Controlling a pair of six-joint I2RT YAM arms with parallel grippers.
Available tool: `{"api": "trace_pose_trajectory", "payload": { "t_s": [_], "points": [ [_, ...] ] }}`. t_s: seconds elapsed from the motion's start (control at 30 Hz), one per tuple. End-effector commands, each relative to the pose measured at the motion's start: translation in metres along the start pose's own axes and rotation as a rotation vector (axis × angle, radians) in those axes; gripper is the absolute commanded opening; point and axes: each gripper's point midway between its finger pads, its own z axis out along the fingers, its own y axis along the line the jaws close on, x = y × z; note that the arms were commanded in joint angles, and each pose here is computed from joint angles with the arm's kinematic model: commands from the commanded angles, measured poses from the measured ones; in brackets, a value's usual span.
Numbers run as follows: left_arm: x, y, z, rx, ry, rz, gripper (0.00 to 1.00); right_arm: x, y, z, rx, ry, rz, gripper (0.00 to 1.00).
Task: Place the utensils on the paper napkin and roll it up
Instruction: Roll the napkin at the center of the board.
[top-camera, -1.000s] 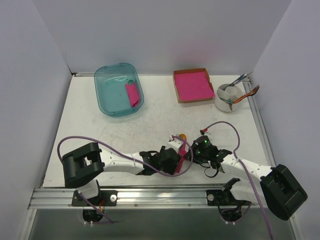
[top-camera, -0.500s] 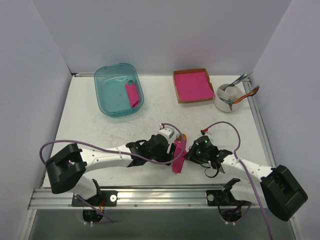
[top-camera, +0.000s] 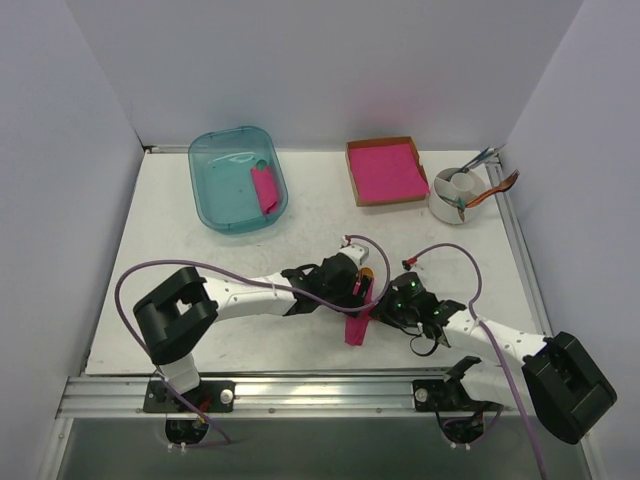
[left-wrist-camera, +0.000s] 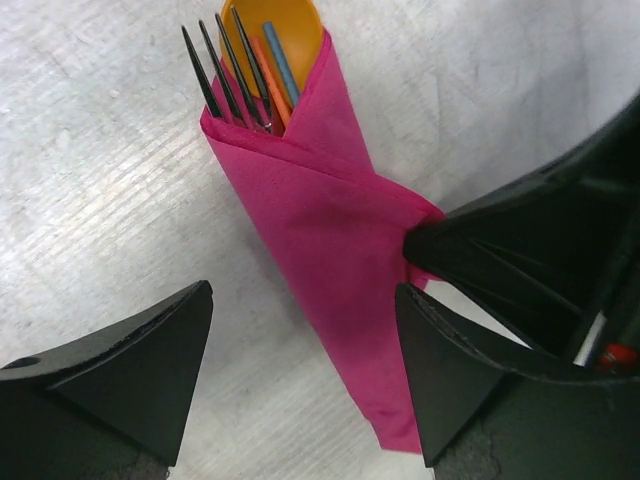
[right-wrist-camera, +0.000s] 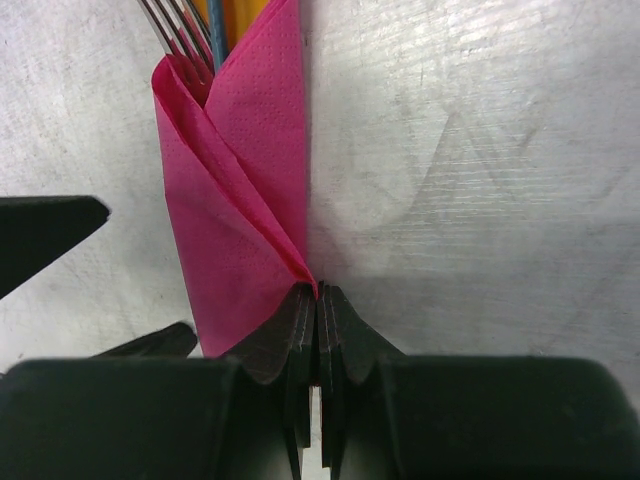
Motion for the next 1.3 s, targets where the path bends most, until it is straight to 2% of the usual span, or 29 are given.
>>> {"api": "trace_pose_trajectory", "payload": {
  "t_s": [0.0,0.27,0.47,0.67,1.1,1.27],
  "points": [
    [-0.01,-0.008,0.015,0.018,-0.001,0.006,0.82,-0.004,-0.011,-0.001,0.028,-0.037,-0.01,0.0],
    [0.004,0.001,0.029,-0.046,0.049,0.025,0.82,-0.005,-0.01,-0.003,0.022,-0.047,-0.01,0.04],
    [0.014,0.007,0.033,-0.092,0.075,0.055,0.82,-0.012,-0.009,-0.005,0.027,-0.074,-0.002,0.18],
    [0.025,0.007,0.036,-0.116,0.093,0.079,0.82,-0.023,-0.01,-0.01,0.055,-0.112,-0.006,0.26],
    [0.025,-0.001,0.035,-0.089,0.082,0.084,0.81,-0.027,-0.003,-0.016,0.033,-0.111,-0.03,0.28],
    [0.026,-0.004,0.035,-0.075,0.079,0.094,0.81,-0.046,0.002,-0.025,0.049,-0.159,-0.055,0.48]
  ]
}}
